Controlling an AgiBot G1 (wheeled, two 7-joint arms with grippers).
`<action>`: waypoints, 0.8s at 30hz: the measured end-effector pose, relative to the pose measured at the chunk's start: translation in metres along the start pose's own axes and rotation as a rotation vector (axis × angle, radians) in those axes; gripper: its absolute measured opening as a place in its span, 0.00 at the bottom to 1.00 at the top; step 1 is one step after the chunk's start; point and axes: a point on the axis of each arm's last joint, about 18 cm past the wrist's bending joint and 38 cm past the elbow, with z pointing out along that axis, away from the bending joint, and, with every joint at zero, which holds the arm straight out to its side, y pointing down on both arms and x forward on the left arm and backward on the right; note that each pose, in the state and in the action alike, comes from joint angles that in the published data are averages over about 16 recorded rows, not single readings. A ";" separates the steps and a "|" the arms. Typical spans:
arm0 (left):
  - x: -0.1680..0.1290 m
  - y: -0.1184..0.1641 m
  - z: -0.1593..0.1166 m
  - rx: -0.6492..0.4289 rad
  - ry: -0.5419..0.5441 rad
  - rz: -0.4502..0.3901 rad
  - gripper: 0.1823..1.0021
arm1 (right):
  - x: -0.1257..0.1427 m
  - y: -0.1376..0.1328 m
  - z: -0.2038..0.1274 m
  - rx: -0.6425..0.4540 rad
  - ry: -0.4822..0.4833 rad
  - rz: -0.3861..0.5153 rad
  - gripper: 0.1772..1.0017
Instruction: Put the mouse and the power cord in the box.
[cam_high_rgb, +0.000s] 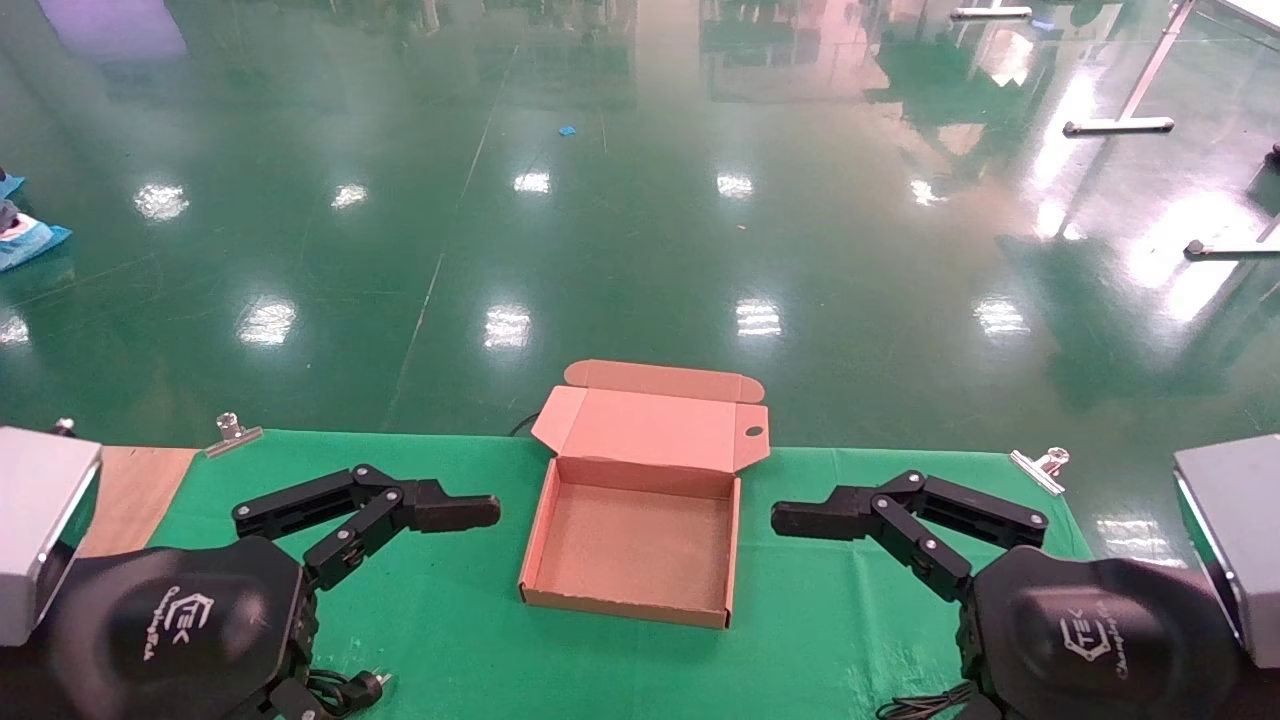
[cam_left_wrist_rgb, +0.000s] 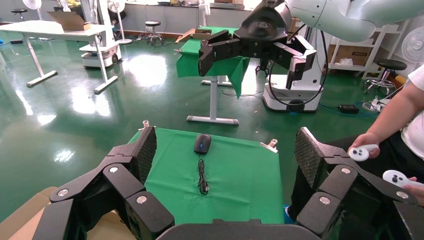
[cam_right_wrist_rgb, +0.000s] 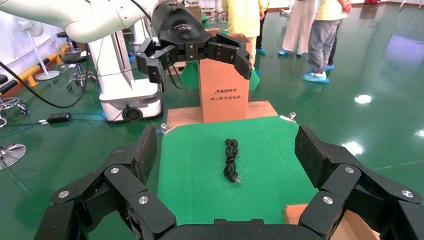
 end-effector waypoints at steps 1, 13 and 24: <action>0.000 0.000 0.000 0.000 0.000 0.000 1.00 | 0.000 0.000 0.000 0.000 0.000 0.000 1.00; 0.000 0.000 0.000 0.000 0.000 0.000 1.00 | 0.000 0.000 0.000 0.000 0.000 0.000 1.00; 0.000 0.000 0.000 -0.002 0.001 0.002 1.00 | 0.000 0.000 0.000 -0.006 0.000 -0.005 1.00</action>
